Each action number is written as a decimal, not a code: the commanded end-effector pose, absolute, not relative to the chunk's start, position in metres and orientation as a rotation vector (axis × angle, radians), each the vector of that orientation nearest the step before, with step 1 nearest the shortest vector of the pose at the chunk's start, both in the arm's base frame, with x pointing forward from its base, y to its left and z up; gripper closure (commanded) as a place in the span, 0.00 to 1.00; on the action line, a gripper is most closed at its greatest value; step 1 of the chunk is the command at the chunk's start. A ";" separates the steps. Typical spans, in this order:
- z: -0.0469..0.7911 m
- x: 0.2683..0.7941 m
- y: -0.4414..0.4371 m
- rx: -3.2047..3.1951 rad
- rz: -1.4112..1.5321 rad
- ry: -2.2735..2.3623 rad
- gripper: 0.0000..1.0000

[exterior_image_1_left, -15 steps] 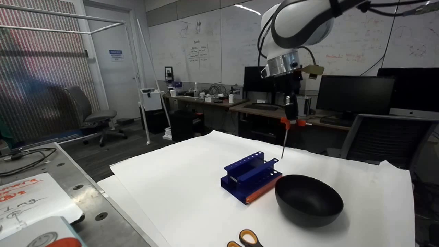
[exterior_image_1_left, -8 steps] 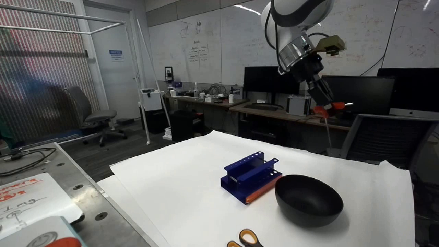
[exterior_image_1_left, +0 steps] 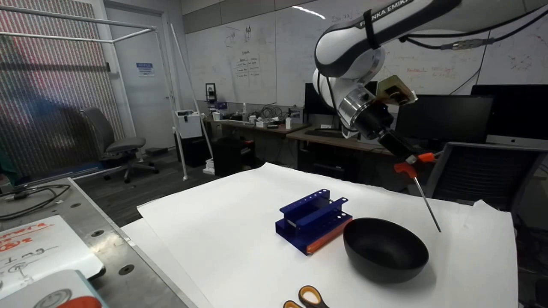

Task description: Put the red object in the bowl

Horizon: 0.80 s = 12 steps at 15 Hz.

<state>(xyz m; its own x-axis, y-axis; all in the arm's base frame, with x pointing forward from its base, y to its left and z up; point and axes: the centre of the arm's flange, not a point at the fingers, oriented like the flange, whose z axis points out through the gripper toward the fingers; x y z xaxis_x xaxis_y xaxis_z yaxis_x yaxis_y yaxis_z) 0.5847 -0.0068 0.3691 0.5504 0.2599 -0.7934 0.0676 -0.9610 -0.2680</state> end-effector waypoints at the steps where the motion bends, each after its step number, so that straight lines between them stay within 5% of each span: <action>1: 0.363 0.606 0.005 -2.469 1.323 -0.288 0.95; 12: 0.305 0.623 0.012 -2.726 0.915 -0.246 0.95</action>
